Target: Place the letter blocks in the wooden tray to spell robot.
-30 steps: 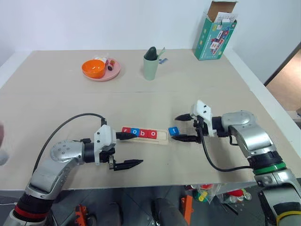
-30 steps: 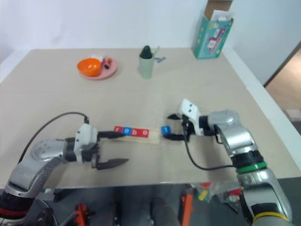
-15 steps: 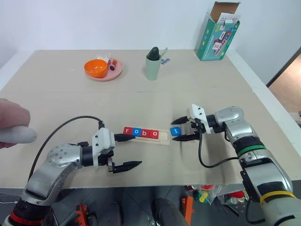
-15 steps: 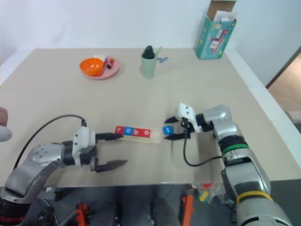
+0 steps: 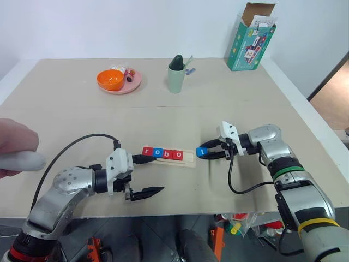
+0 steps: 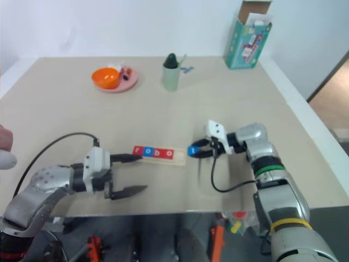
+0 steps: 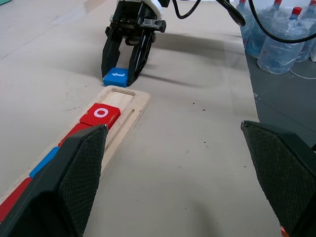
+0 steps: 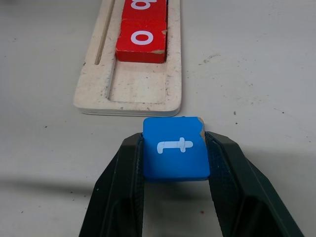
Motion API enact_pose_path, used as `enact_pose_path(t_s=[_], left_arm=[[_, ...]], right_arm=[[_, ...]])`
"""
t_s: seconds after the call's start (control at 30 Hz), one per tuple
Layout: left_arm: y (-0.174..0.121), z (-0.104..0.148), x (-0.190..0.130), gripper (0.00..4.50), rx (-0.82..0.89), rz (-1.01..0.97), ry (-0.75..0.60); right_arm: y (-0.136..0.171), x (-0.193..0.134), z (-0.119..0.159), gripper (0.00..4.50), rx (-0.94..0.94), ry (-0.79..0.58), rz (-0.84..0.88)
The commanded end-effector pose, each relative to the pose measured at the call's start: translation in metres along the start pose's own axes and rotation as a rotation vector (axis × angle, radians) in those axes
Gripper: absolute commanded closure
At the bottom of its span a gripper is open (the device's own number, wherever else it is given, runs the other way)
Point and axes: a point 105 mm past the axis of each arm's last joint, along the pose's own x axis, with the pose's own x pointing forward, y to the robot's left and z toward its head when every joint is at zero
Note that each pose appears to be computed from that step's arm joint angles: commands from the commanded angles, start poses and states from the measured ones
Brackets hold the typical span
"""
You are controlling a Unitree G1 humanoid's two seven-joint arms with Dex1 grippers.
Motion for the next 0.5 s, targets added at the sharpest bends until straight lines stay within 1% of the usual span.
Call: enact_pose_path(t_s=[0.03,0.17,0.27,0.37,0.5], left_arm=[[-0.001,0.007,0.001,0.0,0.03,-0.012,-0.01],[0.0,0.006,0.002,0.0,0.026,-0.015,-0.011],[0.0,0.006,0.002,0.0,0.024,-0.01,-0.012],[0.002,0.006,0.001,0.0,0.018,0.007,-0.021],[0.004,0.006,0.002,0.0,0.015,0.02,-0.026]], right_arm=[[-0.003,-0.012,0.009,3.29,-0.019,-0.016,-0.006],[-0.004,-0.028,0.011,3.29,-0.012,0.013,-0.025],[-0.003,-0.032,0.028,3.29,0.022,-0.011,-0.016],[0.007,-0.023,0.054,3.29,0.06,-0.071,0.014],[0.026,0.002,0.065,3.29,0.046,-0.07,0.015]])
